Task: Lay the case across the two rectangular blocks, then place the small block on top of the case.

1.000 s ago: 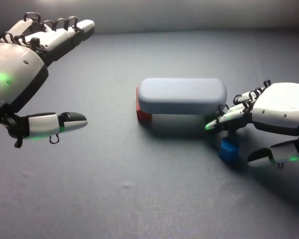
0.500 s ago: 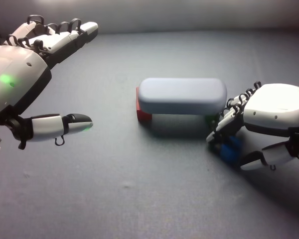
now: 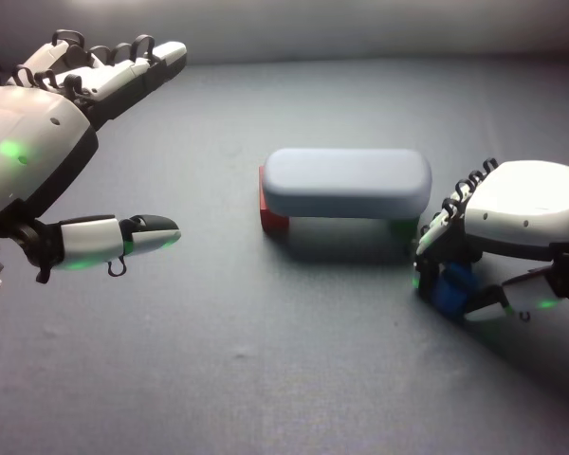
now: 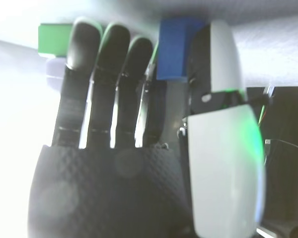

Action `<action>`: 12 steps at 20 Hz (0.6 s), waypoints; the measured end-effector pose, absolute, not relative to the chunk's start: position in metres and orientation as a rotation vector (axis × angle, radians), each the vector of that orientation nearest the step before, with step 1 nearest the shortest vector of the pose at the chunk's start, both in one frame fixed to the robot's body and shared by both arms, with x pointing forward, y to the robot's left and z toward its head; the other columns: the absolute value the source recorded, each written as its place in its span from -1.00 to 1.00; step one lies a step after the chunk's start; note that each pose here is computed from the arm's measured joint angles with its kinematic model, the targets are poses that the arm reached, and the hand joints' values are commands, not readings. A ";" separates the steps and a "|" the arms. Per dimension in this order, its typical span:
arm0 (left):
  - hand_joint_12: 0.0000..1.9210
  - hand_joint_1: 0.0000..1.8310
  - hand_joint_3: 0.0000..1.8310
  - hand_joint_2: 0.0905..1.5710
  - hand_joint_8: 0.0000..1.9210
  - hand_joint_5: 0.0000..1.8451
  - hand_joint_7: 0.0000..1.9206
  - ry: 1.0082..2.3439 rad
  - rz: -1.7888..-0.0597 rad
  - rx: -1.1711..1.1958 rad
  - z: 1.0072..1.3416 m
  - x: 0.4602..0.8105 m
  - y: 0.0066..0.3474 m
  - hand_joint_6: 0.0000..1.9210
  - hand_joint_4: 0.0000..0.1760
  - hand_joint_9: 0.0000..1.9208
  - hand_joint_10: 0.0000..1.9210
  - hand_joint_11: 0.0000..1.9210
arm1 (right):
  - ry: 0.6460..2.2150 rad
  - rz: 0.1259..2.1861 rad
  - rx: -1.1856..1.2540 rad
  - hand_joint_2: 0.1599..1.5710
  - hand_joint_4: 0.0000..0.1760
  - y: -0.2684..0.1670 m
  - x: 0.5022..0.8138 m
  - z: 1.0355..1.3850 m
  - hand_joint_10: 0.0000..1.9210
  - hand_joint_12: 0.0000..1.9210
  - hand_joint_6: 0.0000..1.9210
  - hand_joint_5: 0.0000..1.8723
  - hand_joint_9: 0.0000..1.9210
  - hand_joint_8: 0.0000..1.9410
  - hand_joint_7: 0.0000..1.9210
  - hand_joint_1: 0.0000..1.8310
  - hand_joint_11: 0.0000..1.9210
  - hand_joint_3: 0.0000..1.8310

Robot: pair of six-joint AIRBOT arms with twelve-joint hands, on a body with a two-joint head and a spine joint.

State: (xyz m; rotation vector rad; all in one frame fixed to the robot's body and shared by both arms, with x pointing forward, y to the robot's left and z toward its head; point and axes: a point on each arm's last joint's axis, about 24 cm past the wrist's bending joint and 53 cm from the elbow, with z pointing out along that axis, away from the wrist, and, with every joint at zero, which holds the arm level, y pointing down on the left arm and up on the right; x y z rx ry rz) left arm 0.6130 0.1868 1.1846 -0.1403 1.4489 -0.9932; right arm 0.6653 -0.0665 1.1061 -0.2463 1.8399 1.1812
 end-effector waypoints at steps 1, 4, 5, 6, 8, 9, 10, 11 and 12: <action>0.28 0.10 -1.00 0.10 -1.00 -0.75 -0.55 1.448 -0.996 -0.142 1.185 0.613 0.187 -1.00 -0.48 -0.52 -0.99 -1.00 | 1.836 1.185 -0.237 0.36 -1.00 -0.068 0.666 1.108 0.53 0.77 0.09 0.01 -0.05 0.28 -0.05 0.29 -0.14 -1.00; 0.30 0.08 -1.00 0.11 -1.00 -0.75 -0.54 1.451 -0.999 -0.148 1.184 0.613 0.187 -1.00 -0.40 -0.52 -0.99 -1.00 | 1.803 1.208 -0.215 0.31 -1.00 -0.078 0.664 1.124 0.14 0.62 0.07 0.03 -0.04 -0.14 0.16 0.35 -0.27 -1.00; 0.29 0.06 -1.00 0.13 -1.00 -0.75 -0.55 1.449 -0.999 -0.149 1.184 0.613 0.188 -1.00 -0.51 -0.52 -1.00 -1.00 | 1.772 1.224 -0.197 0.31 -1.00 -0.084 0.666 1.134 0.17 0.51 -0.13 0.08 -0.08 0.06 0.11 0.37 -0.62 -1.00; 0.24 0.06 -1.00 0.13 -1.00 -0.76 -0.56 1.448 -1.000 -0.148 1.185 0.613 0.187 -1.00 -0.52 -0.53 -1.00 -1.00 | 1.730 1.235 -0.183 0.29 -1.00 -0.091 0.670 1.150 0.15 0.55 -0.19 0.12 -0.02 -0.04 0.17 0.38 -0.52 -1.00; 0.21 0.04 -1.00 0.14 -1.00 -0.77 -0.57 1.451 -0.999 -0.147 1.183 0.612 0.188 -1.00 -0.34 -0.54 -1.00 -1.00 | 1.649 1.267 -0.165 0.26 -1.00 -0.095 0.675 1.180 -0.01 0.49 -0.20 0.15 0.03 -0.16 0.21 0.38 -0.20 -1.00; 0.20 0.05 -1.00 0.14 -1.00 -0.77 -0.57 1.455 -0.997 -0.148 1.182 0.612 0.189 -1.00 -0.39 -0.54 -1.00 -1.00 | 1.590 1.290 -0.176 0.26 -1.00 -0.091 0.676 1.200 0.01 0.51 -0.25 0.16 0.03 -0.10 0.19 0.38 -0.16 -1.00; 0.17 0.06 -1.00 0.15 -1.00 -0.77 -0.59 1.457 -0.999 -0.149 1.181 0.612 0.188 -1.00 -0.31 -0.55 -1.00 -1.00 | 1.555 1.290 -0.197 0.28 -1.00 -0.087 0.676 1.212 0.04 0.41 -0.02 0.03 0.08 -0.21 0.18 0.49 -0.13 -1.00; 0.17 0.06 -1.00 0.15 -1.00 -0.77 -0.60 1.459 -0.998 -0.150 1.181 0.612 0.189 -1.00 -0.28 -0.55 -1.00 -1.00 | 1.513 1.292 -0.217 0.29 -1.00 -0.083 0.677 1.226 0.03 0.32 0.12 -0.01 0.09 -0.28 0.18 0.51 -0.12 -1.00; 0.17 0.05 -1.00 0.15 -1.00 -0.77 -0.60 1.458 -0.997 -0.152 1.181 0.612 0.189 -1.00 -0.32 -0.54 -1.00 -1.00 | 1.486 1.296 -0.227 0.27 -1.00 -0.081 0.678 1.234 0.00 0.27 0.06 0.01 0.12 -0.35 0.21 0.52 -0.06 -1.00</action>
